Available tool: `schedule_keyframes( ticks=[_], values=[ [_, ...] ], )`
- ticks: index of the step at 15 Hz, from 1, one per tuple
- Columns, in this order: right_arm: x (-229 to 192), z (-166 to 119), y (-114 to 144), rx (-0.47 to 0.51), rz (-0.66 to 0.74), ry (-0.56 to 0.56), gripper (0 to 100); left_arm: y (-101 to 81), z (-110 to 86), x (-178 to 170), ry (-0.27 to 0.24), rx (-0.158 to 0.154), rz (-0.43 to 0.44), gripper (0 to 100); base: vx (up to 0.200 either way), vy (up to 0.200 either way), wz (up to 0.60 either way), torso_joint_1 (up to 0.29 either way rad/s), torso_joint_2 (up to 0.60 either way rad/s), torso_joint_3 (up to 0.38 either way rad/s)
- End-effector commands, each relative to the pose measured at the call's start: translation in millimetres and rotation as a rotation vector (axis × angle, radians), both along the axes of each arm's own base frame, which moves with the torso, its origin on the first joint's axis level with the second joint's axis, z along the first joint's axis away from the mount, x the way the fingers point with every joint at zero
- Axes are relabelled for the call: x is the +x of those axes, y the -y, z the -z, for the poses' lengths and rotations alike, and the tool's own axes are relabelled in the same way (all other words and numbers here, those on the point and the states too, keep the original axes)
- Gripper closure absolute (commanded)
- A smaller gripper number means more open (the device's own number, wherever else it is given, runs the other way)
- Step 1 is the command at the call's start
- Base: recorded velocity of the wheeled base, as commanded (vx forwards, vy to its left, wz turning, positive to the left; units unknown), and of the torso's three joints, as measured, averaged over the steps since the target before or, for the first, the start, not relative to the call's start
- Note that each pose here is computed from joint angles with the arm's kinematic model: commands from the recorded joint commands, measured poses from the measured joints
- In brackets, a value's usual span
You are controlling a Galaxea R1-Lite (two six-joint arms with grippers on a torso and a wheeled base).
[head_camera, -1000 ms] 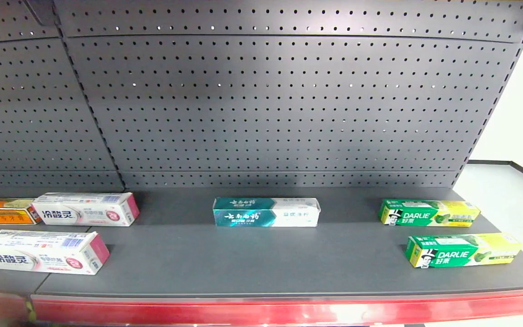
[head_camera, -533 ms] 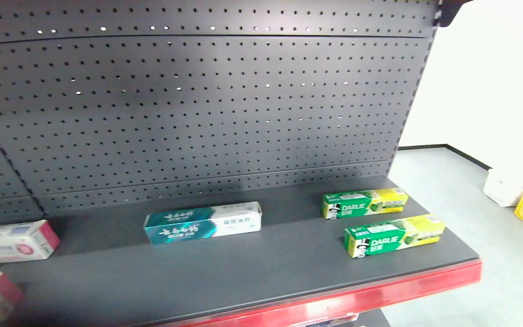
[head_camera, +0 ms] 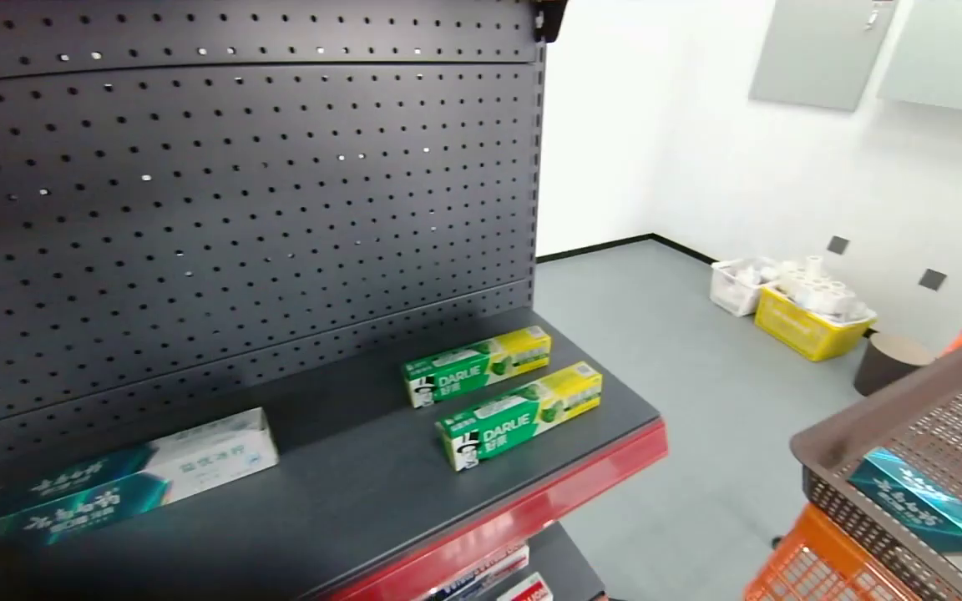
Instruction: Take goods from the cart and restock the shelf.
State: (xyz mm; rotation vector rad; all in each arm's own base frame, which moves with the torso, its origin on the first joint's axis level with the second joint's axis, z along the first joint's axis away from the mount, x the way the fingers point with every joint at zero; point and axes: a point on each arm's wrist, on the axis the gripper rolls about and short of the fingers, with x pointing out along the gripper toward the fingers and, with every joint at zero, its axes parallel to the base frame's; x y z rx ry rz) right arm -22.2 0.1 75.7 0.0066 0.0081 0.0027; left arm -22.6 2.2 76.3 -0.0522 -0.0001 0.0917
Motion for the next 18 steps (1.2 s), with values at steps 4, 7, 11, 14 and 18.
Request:
schedule_keyframes(
  ticks=[4,7,11,14,18],
  values=[
    [0.0,0.0,0.0,0.0,0.0,0.0,0,0.0,0.1,0.0,0.0,-0.003,0.0,0,0.0,0.0,-0.6,0.0,0.01,0.001],
    [0.0,-0.1,0.0,0.0,0.0,0.002,0,-0.2,0.1,0.0,0.0,-0.007,-0.008,0,0.0,0.0,-0.4,0.0,0.0,0.003],
    [0.0,0.0,0.0,0.0,0.0,0.0,0,-0.2,0.1,0.0,0.0,-0.007,-0.011,0,0.0,0.0,0.0,0.0,0.0,0.0],
    [0.0,0.0,0.0,0.0,0.0,0.0,0,-0.2,0.1,0.0,0.0,-0.007,-0.008,0,0.0,0.0,0.0,0.0,0.0,0.0],
    [0.0,-0.1,0.0,0.0,0.0,0.002,0,-0.2,0.5,0.1,-0.002,-0.003,-0.008,0,0.0,0.0,0.0,0.0,0.0,0.0]
  ],
)
